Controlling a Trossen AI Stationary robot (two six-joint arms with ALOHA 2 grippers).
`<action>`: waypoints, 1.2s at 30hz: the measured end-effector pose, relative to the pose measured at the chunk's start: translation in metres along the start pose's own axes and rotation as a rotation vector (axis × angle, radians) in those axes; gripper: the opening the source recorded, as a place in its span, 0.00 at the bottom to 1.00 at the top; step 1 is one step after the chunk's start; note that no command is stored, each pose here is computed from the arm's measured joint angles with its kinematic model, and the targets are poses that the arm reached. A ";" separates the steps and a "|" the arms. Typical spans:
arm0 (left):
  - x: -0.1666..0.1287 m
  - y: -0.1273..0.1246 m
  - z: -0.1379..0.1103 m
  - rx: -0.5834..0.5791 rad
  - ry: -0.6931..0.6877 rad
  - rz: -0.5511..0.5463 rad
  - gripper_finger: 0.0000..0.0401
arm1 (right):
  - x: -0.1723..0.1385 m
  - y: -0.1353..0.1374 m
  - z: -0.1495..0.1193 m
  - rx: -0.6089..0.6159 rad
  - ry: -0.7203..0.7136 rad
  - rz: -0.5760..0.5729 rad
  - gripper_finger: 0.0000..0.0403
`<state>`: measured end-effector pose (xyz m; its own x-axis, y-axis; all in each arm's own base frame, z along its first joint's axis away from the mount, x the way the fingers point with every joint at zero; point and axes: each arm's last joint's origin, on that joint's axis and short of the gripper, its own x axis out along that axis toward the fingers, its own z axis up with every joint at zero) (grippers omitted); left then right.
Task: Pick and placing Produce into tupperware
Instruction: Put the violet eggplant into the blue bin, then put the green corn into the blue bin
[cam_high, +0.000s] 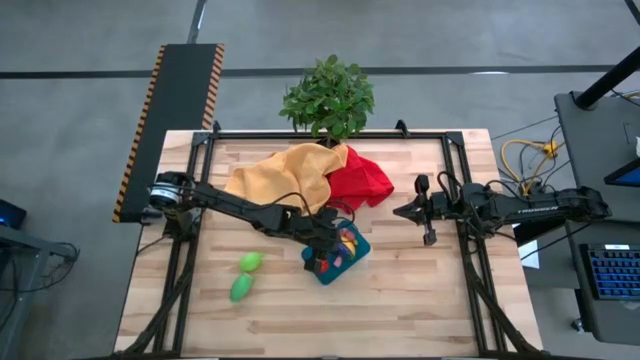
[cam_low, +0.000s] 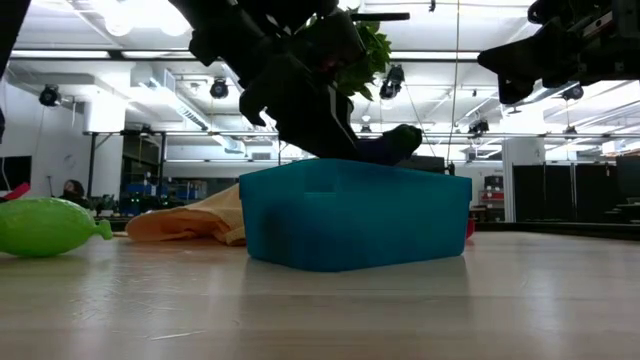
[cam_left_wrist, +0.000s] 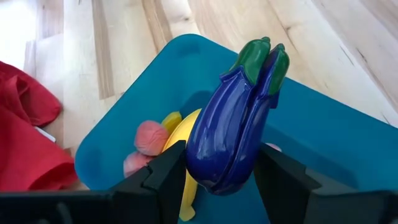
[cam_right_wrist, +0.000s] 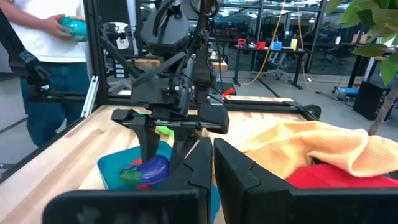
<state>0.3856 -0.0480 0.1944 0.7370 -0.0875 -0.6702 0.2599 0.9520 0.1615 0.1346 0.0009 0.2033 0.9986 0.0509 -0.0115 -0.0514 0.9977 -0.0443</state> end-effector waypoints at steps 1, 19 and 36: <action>0.000 0.000 0.000 0.000 0.000 0.000 0.40 | 0.000 0.000 0.000 0.000 0.001 -0.002 0.02; 0.000 0.001 0.002 -0.053 -0.014 0.040 0.53 | 0.000 0.000 0.000 0.001 0.002 -0.005 0.02; -0.052 -0.007 0.007 -0.238 0.112 0.019 0.61 | 0.000 0.000 -0.002 0.002 0.020 -0.005 0.02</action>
<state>0.3496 -0.0522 0.2328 0.6634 -0.0485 -0.7467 0.0827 0.9965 0.0088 0.1345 0.0008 0.2014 0.9985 0.0454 -0.0313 -0.0467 0.9980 -0.0428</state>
